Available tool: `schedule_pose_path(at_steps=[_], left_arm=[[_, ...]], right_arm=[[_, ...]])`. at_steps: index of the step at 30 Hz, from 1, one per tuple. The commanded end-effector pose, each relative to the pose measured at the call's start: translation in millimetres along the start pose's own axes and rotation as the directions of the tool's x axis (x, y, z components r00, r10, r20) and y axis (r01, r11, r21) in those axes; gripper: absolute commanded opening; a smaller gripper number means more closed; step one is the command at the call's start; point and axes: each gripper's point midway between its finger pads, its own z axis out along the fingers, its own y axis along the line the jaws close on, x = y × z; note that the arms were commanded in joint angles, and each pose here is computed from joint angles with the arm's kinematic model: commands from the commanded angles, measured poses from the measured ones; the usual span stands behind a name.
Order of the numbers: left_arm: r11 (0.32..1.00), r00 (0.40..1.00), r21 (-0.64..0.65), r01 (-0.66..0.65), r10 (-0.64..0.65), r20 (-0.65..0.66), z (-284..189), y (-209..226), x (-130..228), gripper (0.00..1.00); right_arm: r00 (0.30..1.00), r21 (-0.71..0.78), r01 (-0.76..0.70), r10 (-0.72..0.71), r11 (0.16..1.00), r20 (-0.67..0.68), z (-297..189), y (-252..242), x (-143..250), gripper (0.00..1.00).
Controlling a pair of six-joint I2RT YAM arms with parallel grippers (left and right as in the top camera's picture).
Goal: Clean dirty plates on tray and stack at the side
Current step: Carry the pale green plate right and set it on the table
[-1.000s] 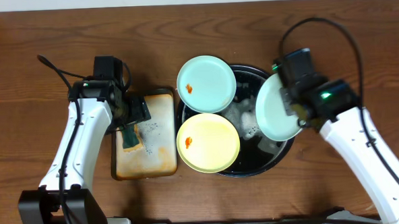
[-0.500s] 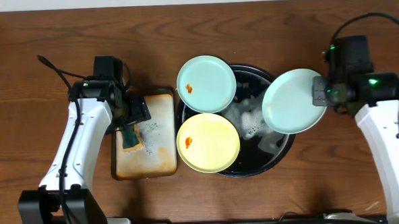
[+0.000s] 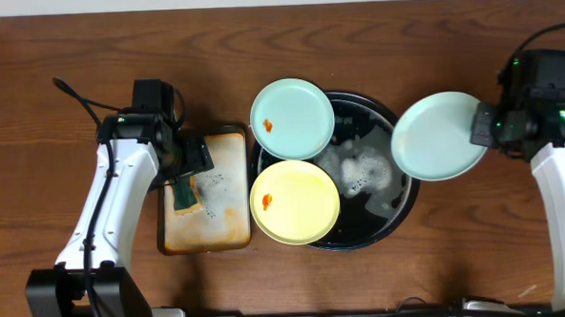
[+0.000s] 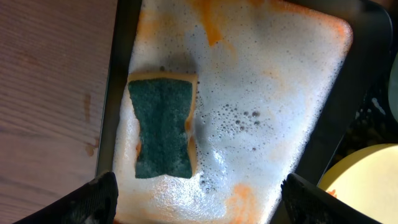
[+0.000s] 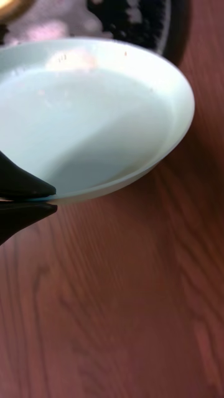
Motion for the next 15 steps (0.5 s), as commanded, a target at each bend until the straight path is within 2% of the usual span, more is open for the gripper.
schedule_pose_path(at_steps=[1, 9, 15], left_arm=[[1.0, 1.0, -0.004, 0.004, -0.005, -0.015, 3, 2, 3, 0.85], [1.0, 1.0, -0.004, 0.004, -0.005, -0.015, 3, 2, 3, 0.85], [1.0, 1.0, -0.003, 0.004, -0.004, -0.015, 3, 2, 3, 0.85]], right_arm=[[0.996, 0.02, -0.071, 0.07, 0.997, 0.059, -12, -23, -14, 0.01], [0.965, 0.077, -0.231, 0.218, 0.97, 0.143, -13, -79, -31, 0.01], [0.952, 0.091, -0.255, 0.234, 0.963, 0.199, -9, -97, -46, 0.01]])
